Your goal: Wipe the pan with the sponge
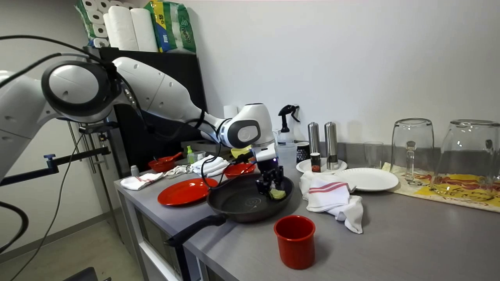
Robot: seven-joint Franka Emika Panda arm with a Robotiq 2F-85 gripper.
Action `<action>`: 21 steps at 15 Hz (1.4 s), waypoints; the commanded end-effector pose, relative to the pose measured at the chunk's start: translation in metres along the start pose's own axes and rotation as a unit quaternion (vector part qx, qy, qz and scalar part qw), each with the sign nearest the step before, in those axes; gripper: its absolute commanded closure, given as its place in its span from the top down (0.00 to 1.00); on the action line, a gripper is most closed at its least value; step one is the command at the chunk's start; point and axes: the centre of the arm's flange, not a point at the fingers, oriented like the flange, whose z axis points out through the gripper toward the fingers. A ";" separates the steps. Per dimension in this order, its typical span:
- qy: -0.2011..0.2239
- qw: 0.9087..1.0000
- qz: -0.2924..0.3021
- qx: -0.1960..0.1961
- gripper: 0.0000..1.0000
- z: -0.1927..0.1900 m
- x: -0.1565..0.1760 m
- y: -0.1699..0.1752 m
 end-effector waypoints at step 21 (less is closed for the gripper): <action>-0.023 0.996 -0.088 -0.006 0.28 0.013 -0.101 -0.007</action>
